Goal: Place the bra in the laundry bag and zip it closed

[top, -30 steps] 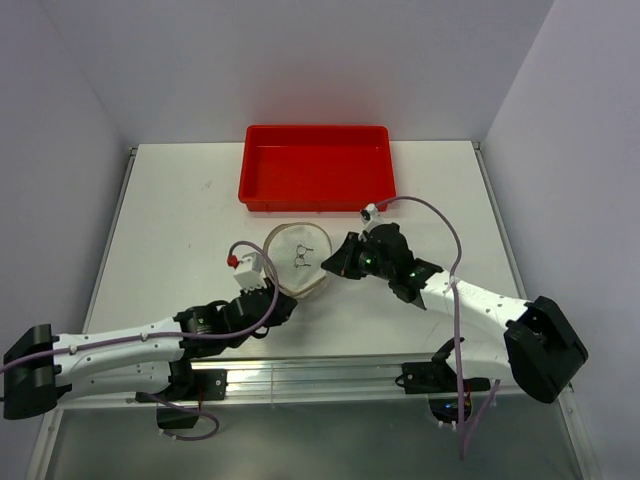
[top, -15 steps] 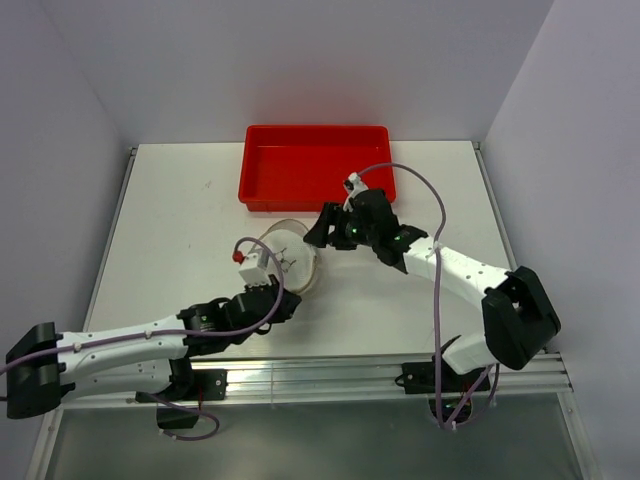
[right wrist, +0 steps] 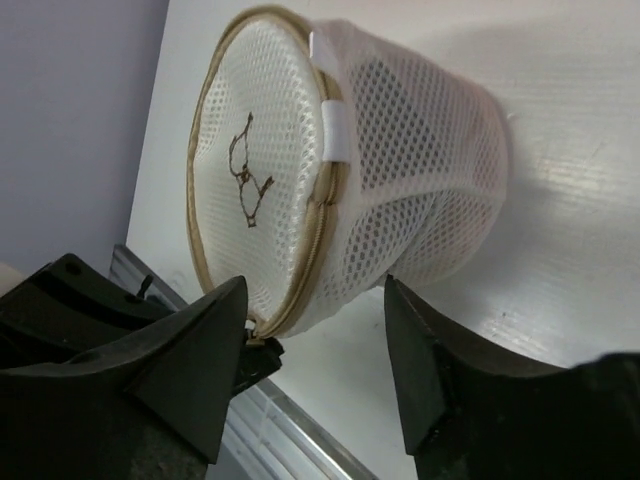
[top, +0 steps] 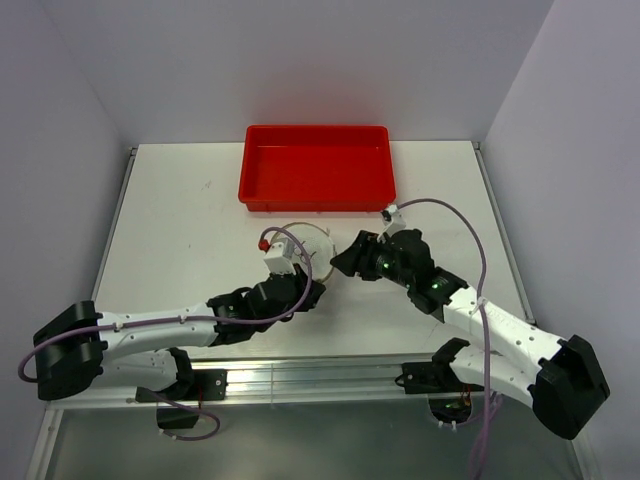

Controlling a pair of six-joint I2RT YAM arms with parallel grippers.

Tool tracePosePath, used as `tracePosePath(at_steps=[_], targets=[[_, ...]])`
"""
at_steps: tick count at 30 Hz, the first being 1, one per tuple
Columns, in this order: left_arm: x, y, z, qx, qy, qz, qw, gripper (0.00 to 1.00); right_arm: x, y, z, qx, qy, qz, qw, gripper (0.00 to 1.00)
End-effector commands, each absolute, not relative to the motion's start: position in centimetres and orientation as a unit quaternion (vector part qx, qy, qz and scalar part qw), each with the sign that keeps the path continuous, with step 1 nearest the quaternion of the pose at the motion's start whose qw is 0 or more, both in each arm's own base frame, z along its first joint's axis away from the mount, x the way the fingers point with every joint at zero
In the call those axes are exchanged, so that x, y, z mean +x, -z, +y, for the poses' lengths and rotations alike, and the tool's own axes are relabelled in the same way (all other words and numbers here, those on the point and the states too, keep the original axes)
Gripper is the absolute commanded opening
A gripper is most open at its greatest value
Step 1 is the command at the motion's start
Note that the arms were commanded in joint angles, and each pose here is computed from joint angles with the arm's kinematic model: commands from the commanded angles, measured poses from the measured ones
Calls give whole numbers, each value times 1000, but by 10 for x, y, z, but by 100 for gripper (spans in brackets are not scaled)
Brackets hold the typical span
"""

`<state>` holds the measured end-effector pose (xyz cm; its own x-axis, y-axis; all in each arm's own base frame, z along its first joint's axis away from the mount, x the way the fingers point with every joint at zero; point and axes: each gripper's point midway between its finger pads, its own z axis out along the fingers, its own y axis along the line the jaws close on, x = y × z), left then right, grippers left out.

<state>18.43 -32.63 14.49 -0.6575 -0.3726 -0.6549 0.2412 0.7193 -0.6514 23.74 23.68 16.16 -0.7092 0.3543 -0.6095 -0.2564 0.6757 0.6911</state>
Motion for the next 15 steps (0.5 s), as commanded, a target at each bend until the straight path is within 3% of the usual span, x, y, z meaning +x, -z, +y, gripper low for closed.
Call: tracePosePath(at_steps=[1,5,7,8,10,13,15], targets=[[186,-164,-342,-30,403,814,417,0,234,-174,251,25,-429,821,377,62],[184,-164,-345,-19,406,814,415,0,231,-174,264,12,-437,824,361,47],[184,-166,-345,-16,405,813,418,0,235,-173,265,14,-433,826,361,46],[184,-167,-344,-15,406,812,418,0,236,-171,266,15,-431,827,360,36],[185,-168,-343,-15,404,812,421,0,239,-169,265,19,-425,830,361,29],[185,-167,-338,-14,396,814,424,0,243,-168,264,25,-418,831,367,4],[185,-166,-334,-14,388,817,427,0,247,-170,261,29,-413,828,378,0]])
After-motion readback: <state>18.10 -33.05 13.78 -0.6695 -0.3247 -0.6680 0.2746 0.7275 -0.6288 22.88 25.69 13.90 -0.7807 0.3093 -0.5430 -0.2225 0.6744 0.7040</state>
